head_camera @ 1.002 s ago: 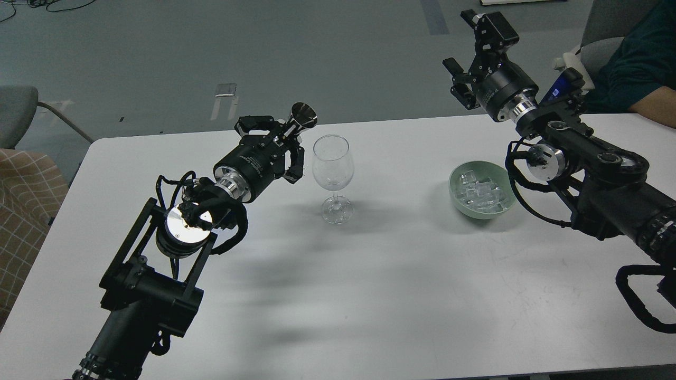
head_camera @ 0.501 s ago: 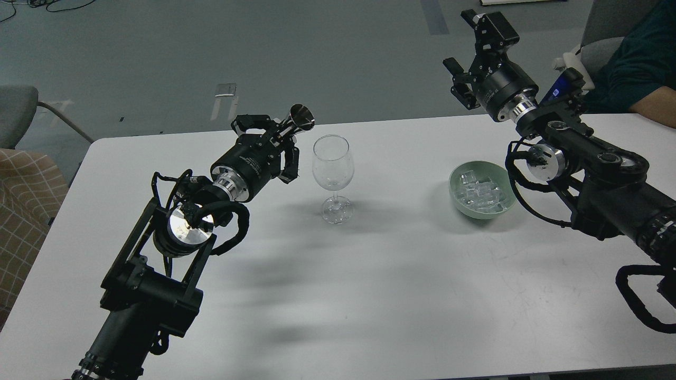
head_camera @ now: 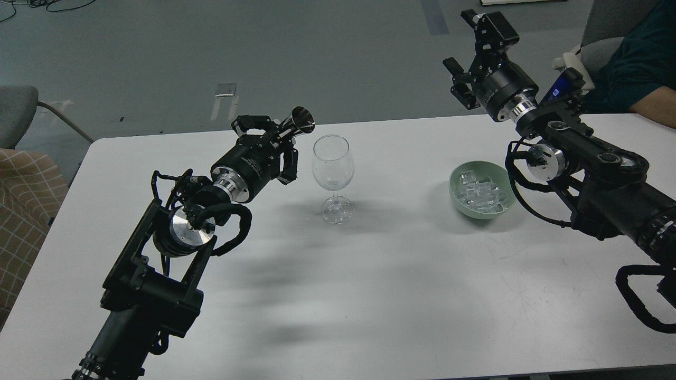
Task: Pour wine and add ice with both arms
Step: 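Tilt the jigger over the wine glass rim with the left gripper, then rotate the jigger back upright beside the glass with the left gripper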
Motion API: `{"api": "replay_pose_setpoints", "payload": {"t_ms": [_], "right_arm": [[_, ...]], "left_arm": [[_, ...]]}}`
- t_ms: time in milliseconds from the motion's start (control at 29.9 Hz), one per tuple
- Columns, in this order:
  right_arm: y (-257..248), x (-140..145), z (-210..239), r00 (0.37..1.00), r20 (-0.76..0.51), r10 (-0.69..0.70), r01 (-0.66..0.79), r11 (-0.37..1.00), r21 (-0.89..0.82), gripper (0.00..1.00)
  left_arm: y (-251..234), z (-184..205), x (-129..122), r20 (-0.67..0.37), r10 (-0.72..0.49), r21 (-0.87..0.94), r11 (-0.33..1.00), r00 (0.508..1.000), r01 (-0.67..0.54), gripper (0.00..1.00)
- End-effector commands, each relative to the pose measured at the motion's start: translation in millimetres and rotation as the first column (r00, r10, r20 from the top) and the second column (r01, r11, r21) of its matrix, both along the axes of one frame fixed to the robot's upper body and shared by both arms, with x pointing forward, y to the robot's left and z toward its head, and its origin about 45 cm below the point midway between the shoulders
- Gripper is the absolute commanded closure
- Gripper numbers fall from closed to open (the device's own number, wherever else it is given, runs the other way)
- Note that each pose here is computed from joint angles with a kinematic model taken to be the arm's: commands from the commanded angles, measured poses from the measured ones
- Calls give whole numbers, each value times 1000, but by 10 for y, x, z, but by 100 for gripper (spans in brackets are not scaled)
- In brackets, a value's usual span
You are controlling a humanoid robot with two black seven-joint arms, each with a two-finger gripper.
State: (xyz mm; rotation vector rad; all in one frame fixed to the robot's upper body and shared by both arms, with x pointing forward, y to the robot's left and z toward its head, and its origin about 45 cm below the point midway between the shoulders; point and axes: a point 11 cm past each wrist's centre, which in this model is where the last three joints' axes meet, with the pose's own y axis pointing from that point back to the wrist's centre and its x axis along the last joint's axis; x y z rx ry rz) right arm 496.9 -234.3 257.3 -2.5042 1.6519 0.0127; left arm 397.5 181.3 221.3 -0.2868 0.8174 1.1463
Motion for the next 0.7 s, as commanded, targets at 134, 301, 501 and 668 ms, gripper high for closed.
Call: {"api": "replay_pose_setpoints", "payload": {"t_ms": [134, 301, 501, 668], "right_arm": [[0, 0, 0, 1000, 0, 0, 0, 1000, 0, 0], [0, 0, 0, 1000, 0, 0, 0, 1000, 0, 0], [-2, 1, 3, 1000, 1, -1, 1, 1000, 1, 0], [0, 0, 0, 1000, 0, 0, 0, 1000, 0, 0]], "left_arm": [[-42, -24, -13, 5, -13, 36, 999, 1000, 12, 100], [-41, -23, -9, 12, -13, 59, 998, 1000, 12, 100], [-35, -34, -10, 21, -11, 93, 996, 1000, 9, 100], [-12, -31, -5, 31, -8, 118, 993, 999, 5, 100]]}}
